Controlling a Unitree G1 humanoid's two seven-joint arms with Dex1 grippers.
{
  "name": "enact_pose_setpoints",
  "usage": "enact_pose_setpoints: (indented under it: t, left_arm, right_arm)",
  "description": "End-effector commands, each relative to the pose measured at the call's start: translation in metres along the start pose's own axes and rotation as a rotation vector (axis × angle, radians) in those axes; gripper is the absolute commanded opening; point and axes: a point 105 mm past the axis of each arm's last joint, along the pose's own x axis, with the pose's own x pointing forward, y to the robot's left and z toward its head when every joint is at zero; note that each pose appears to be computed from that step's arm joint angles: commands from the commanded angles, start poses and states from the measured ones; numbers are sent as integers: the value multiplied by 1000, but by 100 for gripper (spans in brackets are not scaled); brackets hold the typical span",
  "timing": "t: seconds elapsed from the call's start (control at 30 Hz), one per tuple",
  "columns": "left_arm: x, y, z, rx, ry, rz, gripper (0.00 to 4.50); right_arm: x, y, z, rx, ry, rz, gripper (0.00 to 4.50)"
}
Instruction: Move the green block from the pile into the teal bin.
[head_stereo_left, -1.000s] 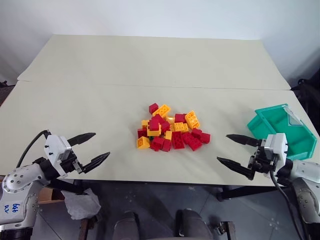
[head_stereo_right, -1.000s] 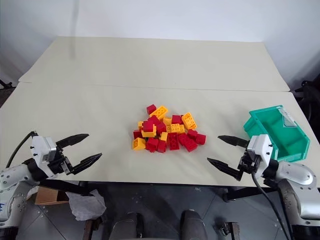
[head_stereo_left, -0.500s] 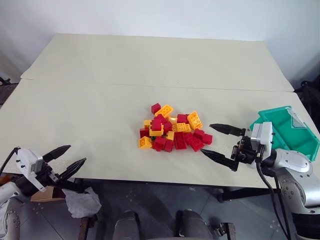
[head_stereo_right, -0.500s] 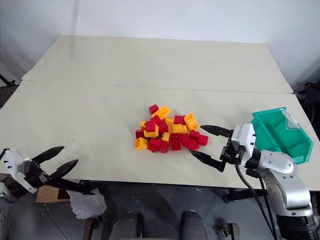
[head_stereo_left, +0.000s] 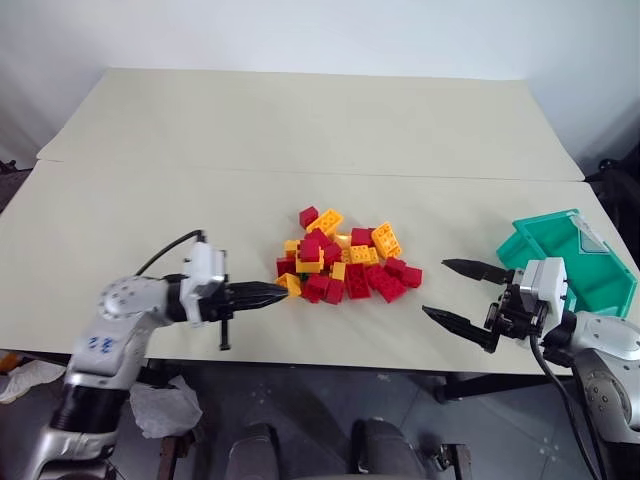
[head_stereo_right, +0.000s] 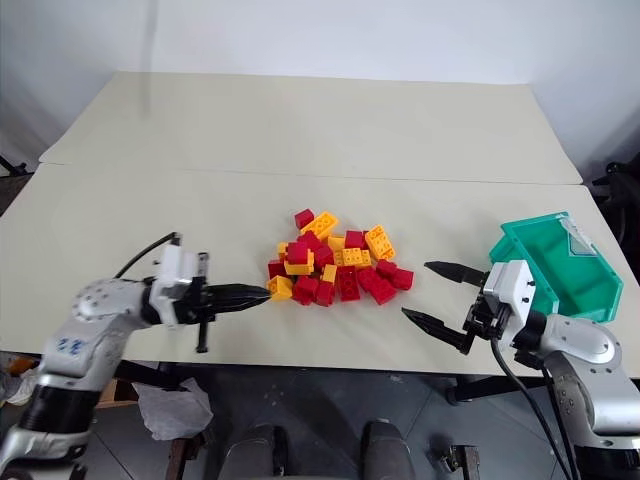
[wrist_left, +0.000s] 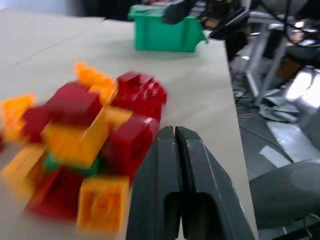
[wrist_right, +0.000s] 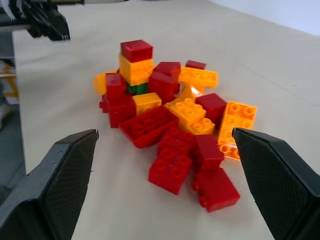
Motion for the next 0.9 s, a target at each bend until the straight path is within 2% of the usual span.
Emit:
enact_pose_setpoints:
  t: [0.03, 0.2, 0.3, 0.57, 0.77, 0.9]
  left_arm:
    - [21, 20, 0, 30, -27, 34, 4]
    - [42, 57, 2, 47, -55, 155, 4]
    - [49, 76, -3, 68, -34, 226, 4]
    - [38, 113, -8, 90, -29, 421, 4]
    - [28, 105, -9, 108, -3, 342, 4]
    - [25, 67, -7, 105, -27, 111, 4]
  right_arm:
    - [-6, 5, 14, -36, -30, -26, 450]
    - [-19, 23, 4, -16, 38, -19, 450]
    - [-36, 25, -4, -1, 65, -82, 450]
    - [-48, 29, -6, -3, 81, -150, 450]
    - [-36, 32, 2, -8, 44, -137, 450]
    - [-27, 32, 9, -11, 24, -128, 450]
